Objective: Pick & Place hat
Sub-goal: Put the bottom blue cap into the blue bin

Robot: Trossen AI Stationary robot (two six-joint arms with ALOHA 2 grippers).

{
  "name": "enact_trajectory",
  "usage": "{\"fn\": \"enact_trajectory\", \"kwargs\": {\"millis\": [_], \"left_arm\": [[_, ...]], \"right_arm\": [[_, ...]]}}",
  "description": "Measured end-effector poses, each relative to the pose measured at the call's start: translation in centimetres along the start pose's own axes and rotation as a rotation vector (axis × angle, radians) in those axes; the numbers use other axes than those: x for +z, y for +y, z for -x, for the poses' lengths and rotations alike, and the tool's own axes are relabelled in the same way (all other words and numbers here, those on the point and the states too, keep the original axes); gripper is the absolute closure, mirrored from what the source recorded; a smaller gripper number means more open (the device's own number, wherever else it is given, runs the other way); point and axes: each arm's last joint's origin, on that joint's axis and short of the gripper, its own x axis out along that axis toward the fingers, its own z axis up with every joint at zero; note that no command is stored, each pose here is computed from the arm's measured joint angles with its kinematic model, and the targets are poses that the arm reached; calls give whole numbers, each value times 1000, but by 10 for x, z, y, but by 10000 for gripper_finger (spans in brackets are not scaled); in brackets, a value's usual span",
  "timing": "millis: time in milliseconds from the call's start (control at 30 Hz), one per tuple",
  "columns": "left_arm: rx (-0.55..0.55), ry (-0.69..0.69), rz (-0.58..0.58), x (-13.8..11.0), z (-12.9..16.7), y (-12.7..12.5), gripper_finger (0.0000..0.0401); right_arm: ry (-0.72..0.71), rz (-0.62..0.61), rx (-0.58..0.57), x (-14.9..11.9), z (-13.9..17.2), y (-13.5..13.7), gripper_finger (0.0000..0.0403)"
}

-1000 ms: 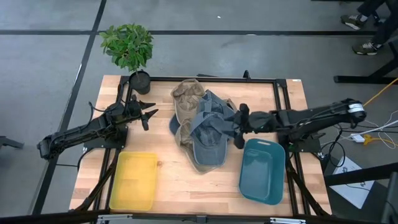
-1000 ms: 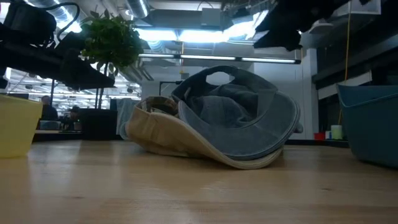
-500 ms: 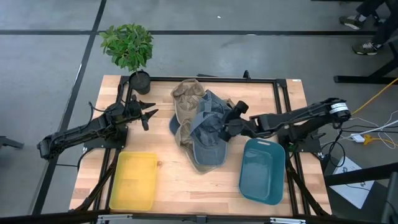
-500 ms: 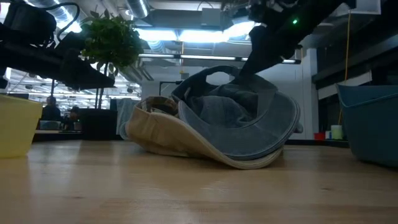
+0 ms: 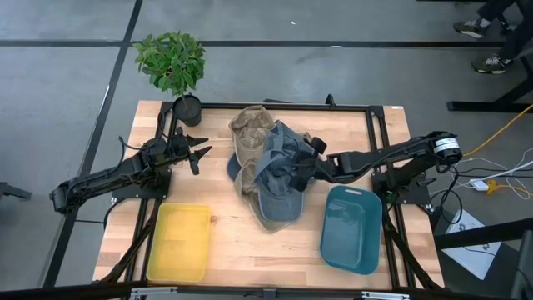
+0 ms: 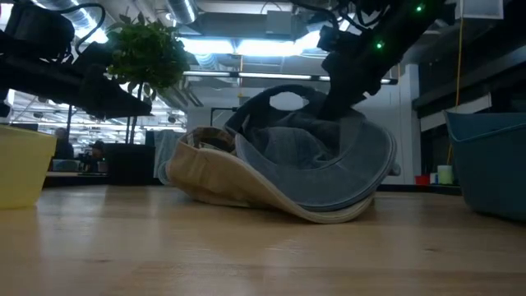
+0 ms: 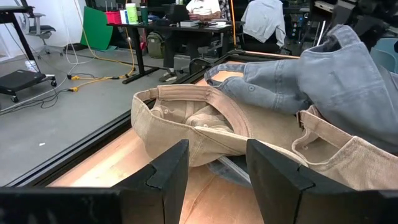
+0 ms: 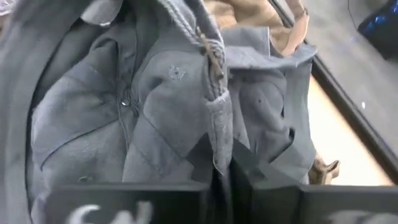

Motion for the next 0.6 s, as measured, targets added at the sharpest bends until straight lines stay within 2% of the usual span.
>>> {"fn": "enact_trajectory", "kwargs": {"millis": [200, 433, 533, 600], "left_arm": [[0, 0, 0, 0, 0, 0, 244], [0, 0, 0, 0, 0, 0, 244], [0, 0, 0, 0, 0, 0, 244], [0, -1, 15, 0, 0, 0, 244]], "right_arm": [[-134, 60, -79, 14, 4, -2, 385], [-400, 167, -122, 45, 13, -2, 388], [-512, 233, -113, 57, 20, -3, 391], [-601, 316, -57, 63, 26, -3, 393]]}}
